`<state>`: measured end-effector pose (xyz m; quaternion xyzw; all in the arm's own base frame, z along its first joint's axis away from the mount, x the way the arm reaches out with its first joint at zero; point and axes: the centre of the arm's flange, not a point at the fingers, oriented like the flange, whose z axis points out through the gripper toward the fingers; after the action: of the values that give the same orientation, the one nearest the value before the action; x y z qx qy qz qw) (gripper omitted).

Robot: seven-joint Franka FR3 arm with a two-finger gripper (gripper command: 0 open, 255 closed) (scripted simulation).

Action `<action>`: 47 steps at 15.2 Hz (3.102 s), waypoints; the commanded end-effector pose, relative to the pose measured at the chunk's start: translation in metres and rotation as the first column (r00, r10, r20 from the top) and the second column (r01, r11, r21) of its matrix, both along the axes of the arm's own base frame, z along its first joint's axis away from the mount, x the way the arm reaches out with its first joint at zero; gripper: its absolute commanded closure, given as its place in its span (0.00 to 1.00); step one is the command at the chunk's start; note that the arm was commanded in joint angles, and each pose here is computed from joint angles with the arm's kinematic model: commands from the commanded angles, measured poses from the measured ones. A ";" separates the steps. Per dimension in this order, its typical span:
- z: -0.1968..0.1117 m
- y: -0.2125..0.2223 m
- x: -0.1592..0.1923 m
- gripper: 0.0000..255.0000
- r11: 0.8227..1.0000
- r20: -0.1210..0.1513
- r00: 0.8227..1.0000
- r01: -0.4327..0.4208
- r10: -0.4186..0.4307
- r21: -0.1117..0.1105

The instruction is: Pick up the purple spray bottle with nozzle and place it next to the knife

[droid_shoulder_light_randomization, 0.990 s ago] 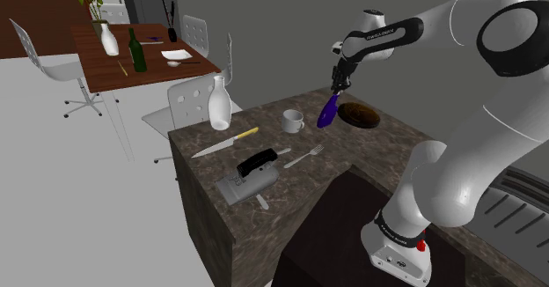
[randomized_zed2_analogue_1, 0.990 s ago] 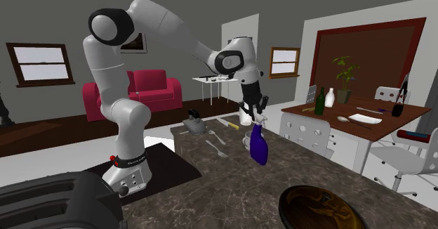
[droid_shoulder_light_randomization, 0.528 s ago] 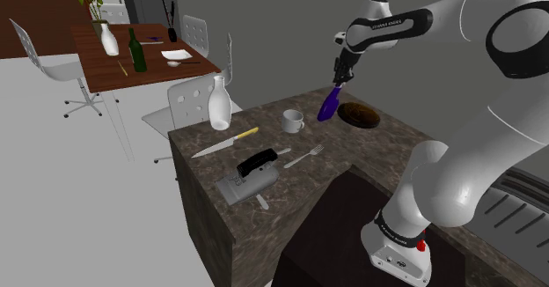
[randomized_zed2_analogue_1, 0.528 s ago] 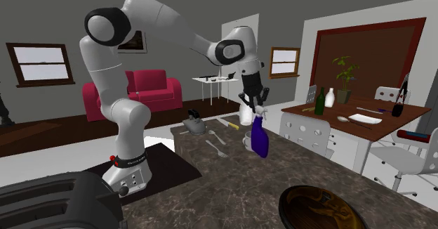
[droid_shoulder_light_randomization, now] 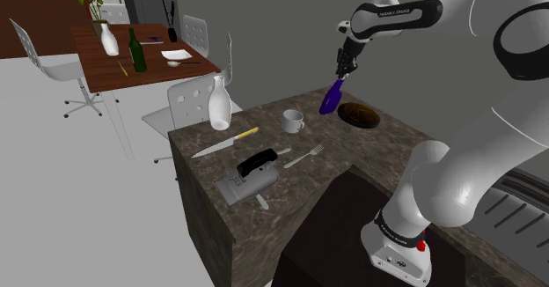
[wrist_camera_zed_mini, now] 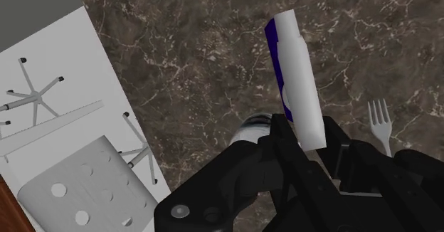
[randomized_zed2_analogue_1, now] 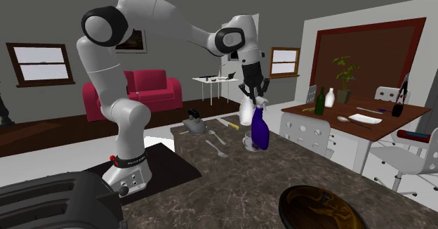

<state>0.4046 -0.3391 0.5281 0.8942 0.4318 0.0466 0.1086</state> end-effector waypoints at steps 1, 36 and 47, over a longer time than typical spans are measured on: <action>0.011 0.000 0.001 1.00 1.000 0.000 1.000 0.000 0.000 0.000; 0.196 0.000 0.001 1.00 1.000 0.000 1.000 0.000 0.000 0.000; 0.211 0.101 0.032 1.00 1.000 0.000 1.000 0.000 0.000 0.000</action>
<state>0.4322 -0.2537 0.7424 0.8940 0.4324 0.0466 0.1083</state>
